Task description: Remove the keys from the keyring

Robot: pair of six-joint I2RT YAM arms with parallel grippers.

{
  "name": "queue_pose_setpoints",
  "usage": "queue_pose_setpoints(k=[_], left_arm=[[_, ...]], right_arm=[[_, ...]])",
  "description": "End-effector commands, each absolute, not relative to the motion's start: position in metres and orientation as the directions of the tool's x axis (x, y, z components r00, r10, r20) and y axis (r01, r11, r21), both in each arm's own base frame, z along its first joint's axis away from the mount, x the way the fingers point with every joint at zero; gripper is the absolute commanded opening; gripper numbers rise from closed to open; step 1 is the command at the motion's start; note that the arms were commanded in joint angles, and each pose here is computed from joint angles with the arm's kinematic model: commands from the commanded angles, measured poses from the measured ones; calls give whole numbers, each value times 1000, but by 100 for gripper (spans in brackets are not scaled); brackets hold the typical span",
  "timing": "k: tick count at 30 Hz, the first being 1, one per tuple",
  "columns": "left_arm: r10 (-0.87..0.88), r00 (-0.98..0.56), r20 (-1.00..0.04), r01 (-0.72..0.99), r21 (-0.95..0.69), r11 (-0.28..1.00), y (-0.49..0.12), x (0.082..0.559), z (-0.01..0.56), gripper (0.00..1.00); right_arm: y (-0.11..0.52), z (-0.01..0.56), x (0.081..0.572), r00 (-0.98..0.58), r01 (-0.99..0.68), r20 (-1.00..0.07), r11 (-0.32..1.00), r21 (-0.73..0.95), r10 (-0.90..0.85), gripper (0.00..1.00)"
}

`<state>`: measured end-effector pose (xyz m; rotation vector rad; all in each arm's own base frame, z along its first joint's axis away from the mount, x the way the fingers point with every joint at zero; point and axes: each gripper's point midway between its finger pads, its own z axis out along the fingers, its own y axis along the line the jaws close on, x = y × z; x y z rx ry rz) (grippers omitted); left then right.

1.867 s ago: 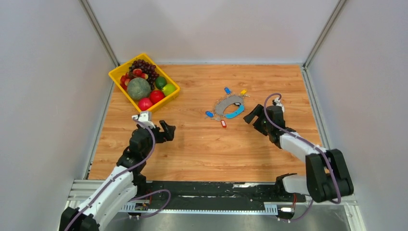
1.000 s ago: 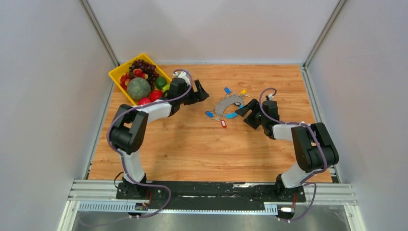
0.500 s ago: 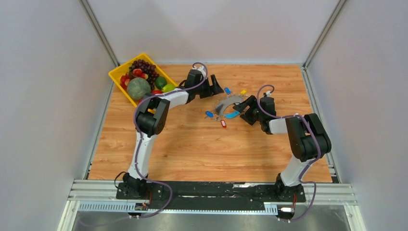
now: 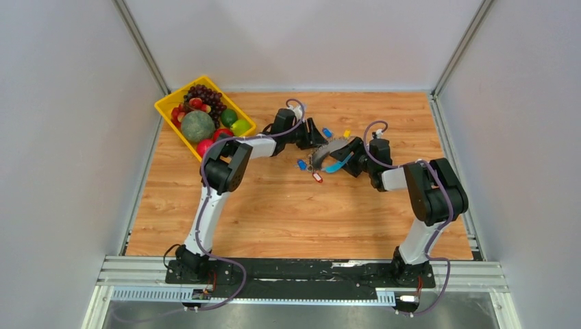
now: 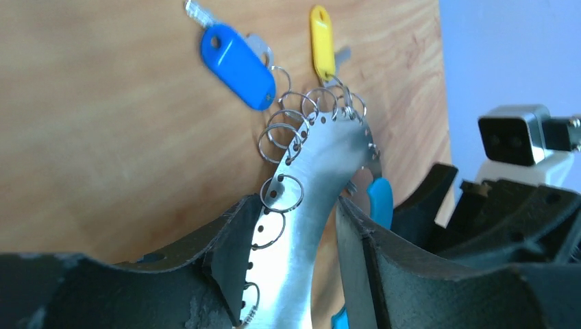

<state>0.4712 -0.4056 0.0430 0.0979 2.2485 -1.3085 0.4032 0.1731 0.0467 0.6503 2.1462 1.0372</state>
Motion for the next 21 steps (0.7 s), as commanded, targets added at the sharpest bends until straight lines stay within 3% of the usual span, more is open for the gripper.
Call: queue_pose_setpoints(k=[1,7,8,11,12,16,21], left_arm=[[-107,-924,-367,272,-828,491,-413,412,33,54],[-116,-917,-380,281,-827,487,-401,391,41,51],[-115,-916,-383,284,-826,487,-398,387,43,51],[-111,-909,-403,307,-824,476,-396,384,53,51],[-103,-894,-436,342,-813,472,-395,387,63,52],[-112,-829,-548,430,-753,498,-370,406,113,59],[-107,-724,-682,502,-626,596,-326,409,165,70]], right_arm=[[180,58,392,-671,72,-370,554,829,642,66],[175,64,376,-663,57,-393,567,822,637,46],[174,65,375,-662,53,-397,569,821,636,40],[176,69,371,-672,26,-407,570,821,619,6],[177,71,371,-676,21,-406,567,823,615,0],[182,89,364,-684,-47,-433,557,829,587,0],[184,131,358,-640,-192,-547,577,794,539,0]])
